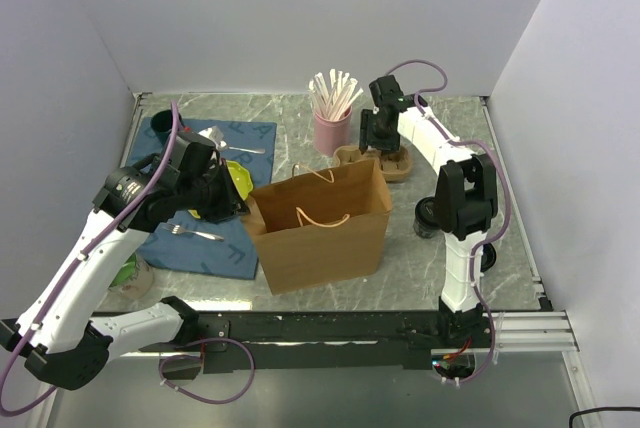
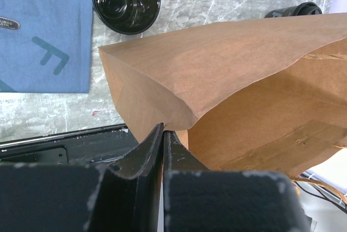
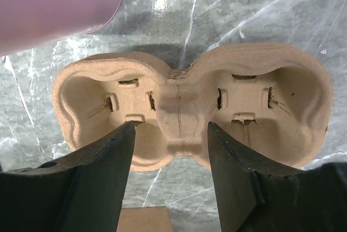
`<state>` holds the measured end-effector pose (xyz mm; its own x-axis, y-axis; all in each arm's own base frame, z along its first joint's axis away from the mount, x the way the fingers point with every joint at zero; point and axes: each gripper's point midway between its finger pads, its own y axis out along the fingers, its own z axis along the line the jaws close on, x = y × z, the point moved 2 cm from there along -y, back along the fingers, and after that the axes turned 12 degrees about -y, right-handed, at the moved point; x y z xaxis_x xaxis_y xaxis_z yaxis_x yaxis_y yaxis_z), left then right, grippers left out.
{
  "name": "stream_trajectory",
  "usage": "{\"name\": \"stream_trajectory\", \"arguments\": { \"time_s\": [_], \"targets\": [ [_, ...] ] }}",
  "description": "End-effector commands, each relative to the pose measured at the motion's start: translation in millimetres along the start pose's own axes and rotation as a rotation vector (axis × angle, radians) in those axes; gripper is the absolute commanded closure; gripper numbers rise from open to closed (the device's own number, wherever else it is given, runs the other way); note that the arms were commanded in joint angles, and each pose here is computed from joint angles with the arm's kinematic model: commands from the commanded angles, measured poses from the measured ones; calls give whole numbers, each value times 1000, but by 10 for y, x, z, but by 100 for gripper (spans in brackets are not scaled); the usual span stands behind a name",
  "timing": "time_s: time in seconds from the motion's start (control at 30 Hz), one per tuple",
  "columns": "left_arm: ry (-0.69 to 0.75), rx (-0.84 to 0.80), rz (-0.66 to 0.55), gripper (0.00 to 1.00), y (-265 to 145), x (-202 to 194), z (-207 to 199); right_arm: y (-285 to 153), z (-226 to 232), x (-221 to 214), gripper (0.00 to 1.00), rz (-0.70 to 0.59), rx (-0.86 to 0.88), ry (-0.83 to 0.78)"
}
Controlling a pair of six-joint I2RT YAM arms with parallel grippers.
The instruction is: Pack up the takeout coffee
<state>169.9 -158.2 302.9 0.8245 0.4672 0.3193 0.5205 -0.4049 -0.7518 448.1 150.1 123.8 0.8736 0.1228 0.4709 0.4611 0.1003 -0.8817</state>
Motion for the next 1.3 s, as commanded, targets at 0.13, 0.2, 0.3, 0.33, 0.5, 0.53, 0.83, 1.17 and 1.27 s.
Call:
{"name": "stream_trajectory", "arguments": {
  "time_s": [0.13,0.2,0.3,0.33,0.5,0.53,0.83,1.17,1.27],
  "targets": [
    [2,-31,-4,91,-10,6,-45,114,-31,-106,34,45,-15,16],
    [-1,-32,-5,91,-6,8,-49,144,-36,-138,32,52,-18,17],
    [-1,-31,-4,91,-7,4,-43,163,-43,-141,33,48,-18,18],
    [-1,-29,-7,91,-4,12,-47,178,-33,-147,33,51,-16,17],
    [1,-29,-12,91,-12,27,-56,215,-24,-117,38,47,-6,23],
    [1,-30,-11,91,-15,27,-61,219,-20,-112,38,45,-5,23],
    [4,-23,-10,91,1,36,-64,186,-54,-62,49,36,-14,21],
    [1,-30,-11,91,14,33,-68,60,-64,76,45,-2,-19,18],
    [0,-31,-12,91,11,35,-72,87,-68,80,51,0,-20,9]
  ]
}}
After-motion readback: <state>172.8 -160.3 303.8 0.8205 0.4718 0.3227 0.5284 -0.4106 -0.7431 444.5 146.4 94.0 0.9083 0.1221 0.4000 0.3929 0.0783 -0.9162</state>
